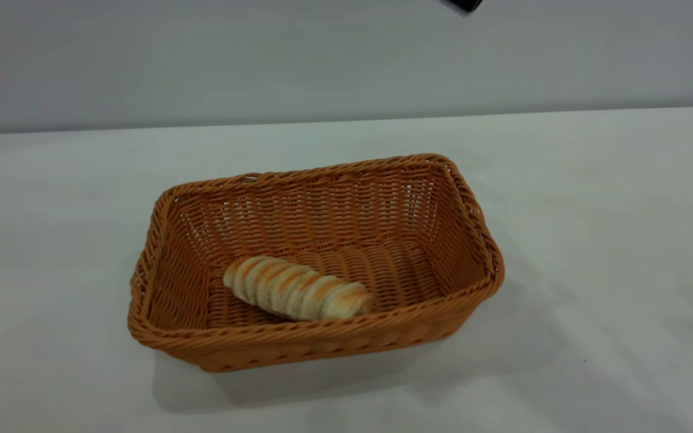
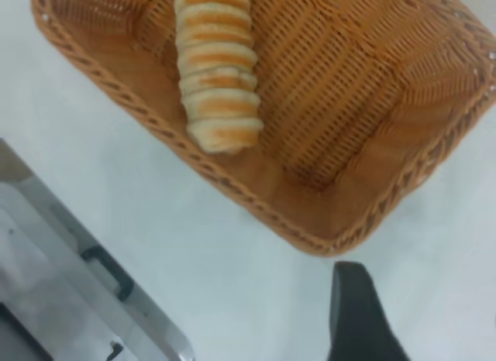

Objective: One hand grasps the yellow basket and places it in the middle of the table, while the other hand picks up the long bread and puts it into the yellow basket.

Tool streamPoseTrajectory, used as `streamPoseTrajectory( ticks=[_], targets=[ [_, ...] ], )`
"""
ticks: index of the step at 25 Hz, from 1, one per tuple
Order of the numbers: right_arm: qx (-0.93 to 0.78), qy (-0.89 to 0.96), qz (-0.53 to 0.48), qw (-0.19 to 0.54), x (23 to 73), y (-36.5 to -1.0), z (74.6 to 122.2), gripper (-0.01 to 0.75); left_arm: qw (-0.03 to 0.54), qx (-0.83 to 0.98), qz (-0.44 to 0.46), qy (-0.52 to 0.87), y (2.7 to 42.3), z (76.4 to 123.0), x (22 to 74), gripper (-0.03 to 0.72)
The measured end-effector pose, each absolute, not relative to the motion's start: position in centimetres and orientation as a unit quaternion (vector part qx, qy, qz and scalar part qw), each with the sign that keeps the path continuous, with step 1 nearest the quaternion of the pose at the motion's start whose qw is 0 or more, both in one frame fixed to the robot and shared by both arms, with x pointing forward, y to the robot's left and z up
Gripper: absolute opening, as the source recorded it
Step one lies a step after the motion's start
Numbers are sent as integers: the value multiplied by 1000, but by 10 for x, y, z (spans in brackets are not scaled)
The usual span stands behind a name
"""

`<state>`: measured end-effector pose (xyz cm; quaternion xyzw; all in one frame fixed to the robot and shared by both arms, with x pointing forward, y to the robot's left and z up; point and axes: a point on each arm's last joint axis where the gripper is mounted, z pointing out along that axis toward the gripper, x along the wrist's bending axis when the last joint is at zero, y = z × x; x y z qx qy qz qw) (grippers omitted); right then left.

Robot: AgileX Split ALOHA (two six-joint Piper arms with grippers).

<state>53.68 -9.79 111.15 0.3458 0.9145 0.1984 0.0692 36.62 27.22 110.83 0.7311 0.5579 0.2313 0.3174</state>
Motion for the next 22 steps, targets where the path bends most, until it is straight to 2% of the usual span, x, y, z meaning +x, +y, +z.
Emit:
streamPoseTrajectory(
  ticks=[7, 15, 22],
  targets=[
    [343, 907, 230, 85, 503, -118, 1158, 464, 306, 732, 225, 565, 282, 1088, 313, 559],
    [340, 884, 296, 125, 441, -156, 1204, 464, 322, 724, 235, 562, 289, 1076, 268, 559],
    [352, 866, 331, 127, 375, -195, 1203, 464, 317, 723, 224, 571, 291, 1070, 250, 559]
  ],
)
